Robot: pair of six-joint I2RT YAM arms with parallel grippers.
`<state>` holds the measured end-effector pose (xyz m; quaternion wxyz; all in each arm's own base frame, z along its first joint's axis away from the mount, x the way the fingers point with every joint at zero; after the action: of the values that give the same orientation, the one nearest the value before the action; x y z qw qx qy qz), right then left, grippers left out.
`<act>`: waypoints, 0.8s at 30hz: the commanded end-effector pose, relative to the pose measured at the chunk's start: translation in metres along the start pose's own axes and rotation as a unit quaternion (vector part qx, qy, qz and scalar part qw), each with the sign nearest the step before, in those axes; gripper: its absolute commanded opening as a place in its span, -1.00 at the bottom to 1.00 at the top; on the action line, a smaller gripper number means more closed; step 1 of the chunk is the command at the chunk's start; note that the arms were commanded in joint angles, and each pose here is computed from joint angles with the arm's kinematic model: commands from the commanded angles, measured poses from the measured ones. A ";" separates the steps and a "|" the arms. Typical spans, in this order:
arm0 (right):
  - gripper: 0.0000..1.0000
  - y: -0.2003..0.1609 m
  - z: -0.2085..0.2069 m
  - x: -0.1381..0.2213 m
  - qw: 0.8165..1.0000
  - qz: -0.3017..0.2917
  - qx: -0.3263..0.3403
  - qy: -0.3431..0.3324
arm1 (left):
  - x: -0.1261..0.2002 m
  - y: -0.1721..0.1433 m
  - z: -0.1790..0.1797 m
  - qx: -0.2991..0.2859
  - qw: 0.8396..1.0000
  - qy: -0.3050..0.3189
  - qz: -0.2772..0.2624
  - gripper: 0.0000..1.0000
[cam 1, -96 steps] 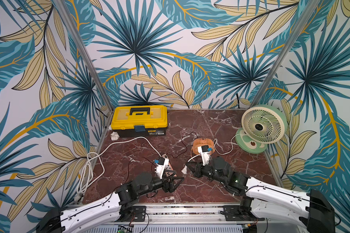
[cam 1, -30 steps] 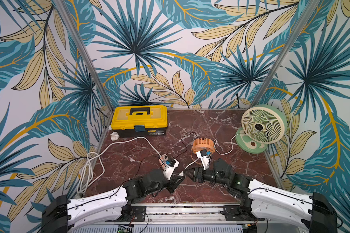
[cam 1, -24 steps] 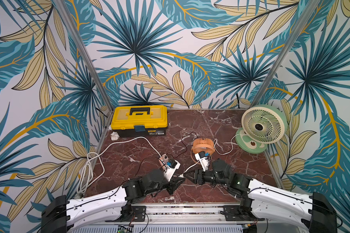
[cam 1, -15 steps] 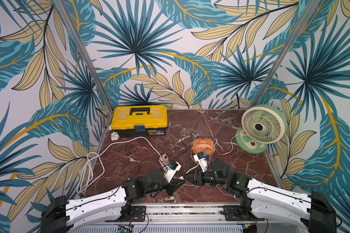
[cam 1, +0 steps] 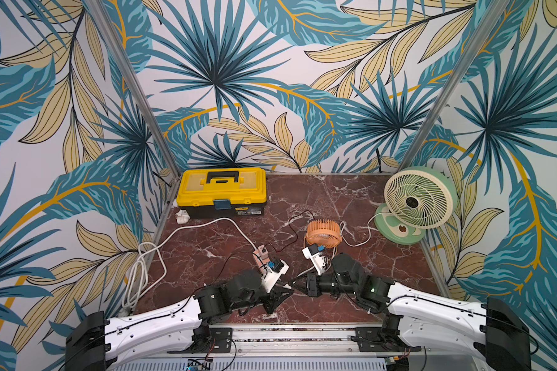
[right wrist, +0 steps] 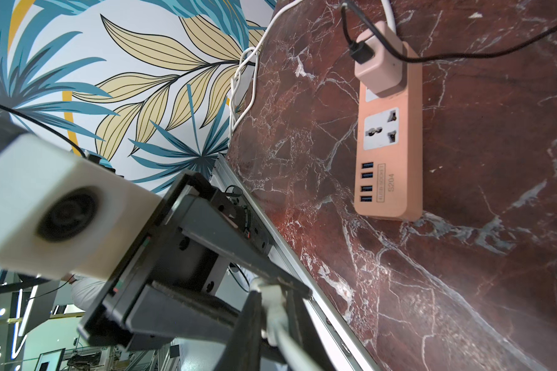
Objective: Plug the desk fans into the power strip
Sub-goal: Pick up the plug from the center of the board.
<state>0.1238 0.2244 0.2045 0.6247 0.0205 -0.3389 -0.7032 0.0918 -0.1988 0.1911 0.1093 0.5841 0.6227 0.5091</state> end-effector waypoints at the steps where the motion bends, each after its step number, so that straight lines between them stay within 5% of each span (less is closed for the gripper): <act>1: -0.86 -0.001 0.000 -0.003 1.000 0.004 0.002 -0.002 | 0.008 0.026 -0.014 -0.009 0.998 -0.016 -0.056 -0.42; 5: -0.98 0.001 0.000 0.004 0.999 -0.019 0.012 -0.023 | 0.013 0.026 -0.004 0.012 0.996 0.047 -0.074 0.32; 10: -1.00 0.006 0.000 0.021 0.996 -0.061 0.022 -0.060 | 0.041 0.030 0.007 0.037 0.983 0.132 -0.126 0.72; 16: -1.00 0.011 0.002 0.036 0.990 -0.110 0.042 -0.084 | 0.060 0.017 0.025 0.089 0.961 0.206 -0.164 0.78; 24: -1.00 0.018 -0.002 0.040 0.969 -0.121 0.084 -0.198 | 0.044 -0.018 0.045 0.190 0.947 0.202 -0.159 0.56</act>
<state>0.1277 0.1926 0.2263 0.4925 -0.0017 -0.4518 -0.7439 0.1009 -0.1398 0.2030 -0.0091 0.3792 0.7826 0.4937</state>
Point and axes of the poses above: each gripper's point midway between its finger pads, its own x axis back along the fingers, its own z axis along the line the jaws close on, y = z × x, the point moved 10 cm from there along x, back along the fingers, and after that the axes turned 4 degrees about x, right-handed, at the moved point
